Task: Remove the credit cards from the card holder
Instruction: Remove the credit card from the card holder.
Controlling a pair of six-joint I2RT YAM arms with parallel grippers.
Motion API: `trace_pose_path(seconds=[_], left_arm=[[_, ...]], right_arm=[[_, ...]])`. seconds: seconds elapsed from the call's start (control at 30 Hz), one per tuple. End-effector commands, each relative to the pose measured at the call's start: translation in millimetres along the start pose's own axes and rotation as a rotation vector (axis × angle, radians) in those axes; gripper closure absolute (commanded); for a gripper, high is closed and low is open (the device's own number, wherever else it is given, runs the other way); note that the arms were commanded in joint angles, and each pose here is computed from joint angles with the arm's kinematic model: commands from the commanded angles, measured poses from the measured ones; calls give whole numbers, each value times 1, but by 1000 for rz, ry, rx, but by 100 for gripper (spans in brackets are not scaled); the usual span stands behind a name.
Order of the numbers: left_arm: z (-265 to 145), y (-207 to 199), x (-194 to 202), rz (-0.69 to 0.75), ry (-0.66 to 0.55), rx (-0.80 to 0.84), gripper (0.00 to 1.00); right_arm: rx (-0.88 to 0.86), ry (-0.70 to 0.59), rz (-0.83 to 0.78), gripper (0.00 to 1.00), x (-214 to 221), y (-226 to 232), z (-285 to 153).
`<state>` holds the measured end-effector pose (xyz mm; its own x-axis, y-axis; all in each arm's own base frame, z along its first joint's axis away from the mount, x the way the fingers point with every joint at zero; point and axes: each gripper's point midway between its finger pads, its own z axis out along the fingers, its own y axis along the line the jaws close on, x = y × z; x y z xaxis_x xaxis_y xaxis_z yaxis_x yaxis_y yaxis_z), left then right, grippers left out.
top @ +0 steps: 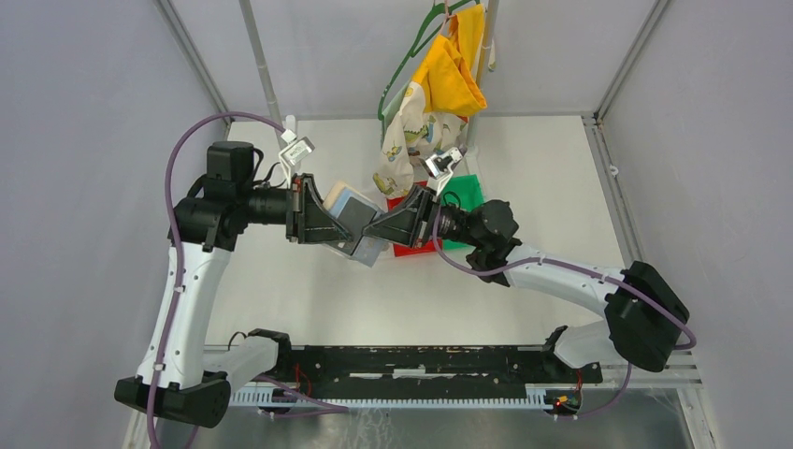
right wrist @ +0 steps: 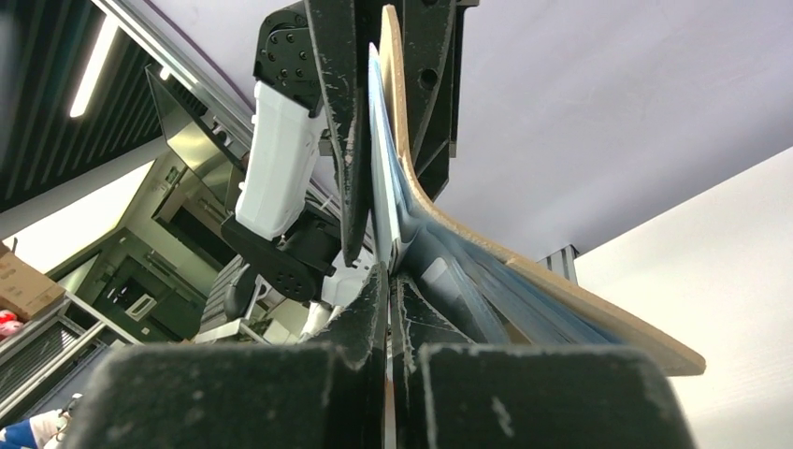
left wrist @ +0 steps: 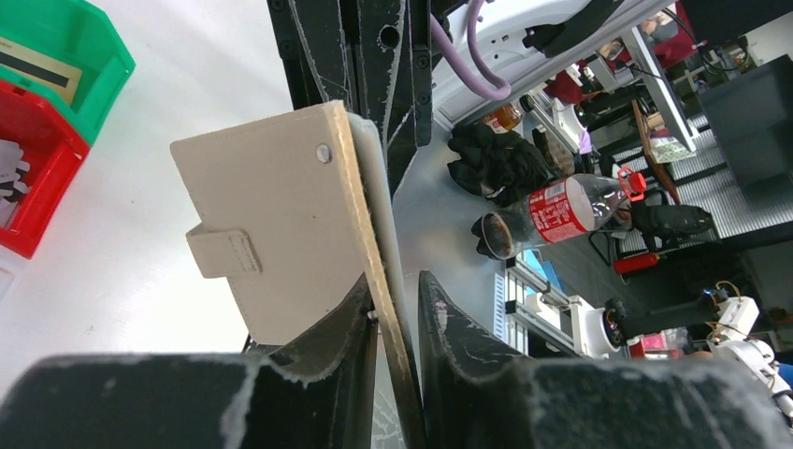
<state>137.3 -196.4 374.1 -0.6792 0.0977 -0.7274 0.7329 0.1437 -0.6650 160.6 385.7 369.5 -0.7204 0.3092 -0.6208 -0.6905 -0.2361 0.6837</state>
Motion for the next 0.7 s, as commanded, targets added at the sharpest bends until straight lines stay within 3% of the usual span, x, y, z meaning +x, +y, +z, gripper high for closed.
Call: trace_pose_path(seconds=[0.0,0.23,0.5,0.6,0.67], left_arm=[[-4,-36,-5,41,1,120,75],[-4,-36,-6,39,-1,118,86],[-5,-39,-9,45,-7,117,91],[-5,-41,-10,50,-10,117,91],[-5,-42,-9,51,-10,119,92]], right_arm=[[-88,-70,-62,100,-17,28,-5],[-162,-107,-70,98,-16,45,-14],[-200,-126,-75,72,-28,53,-1],[-197,-131,-70,73,-29,52,1],[-200,-131,-63,79,-28,51,1]])
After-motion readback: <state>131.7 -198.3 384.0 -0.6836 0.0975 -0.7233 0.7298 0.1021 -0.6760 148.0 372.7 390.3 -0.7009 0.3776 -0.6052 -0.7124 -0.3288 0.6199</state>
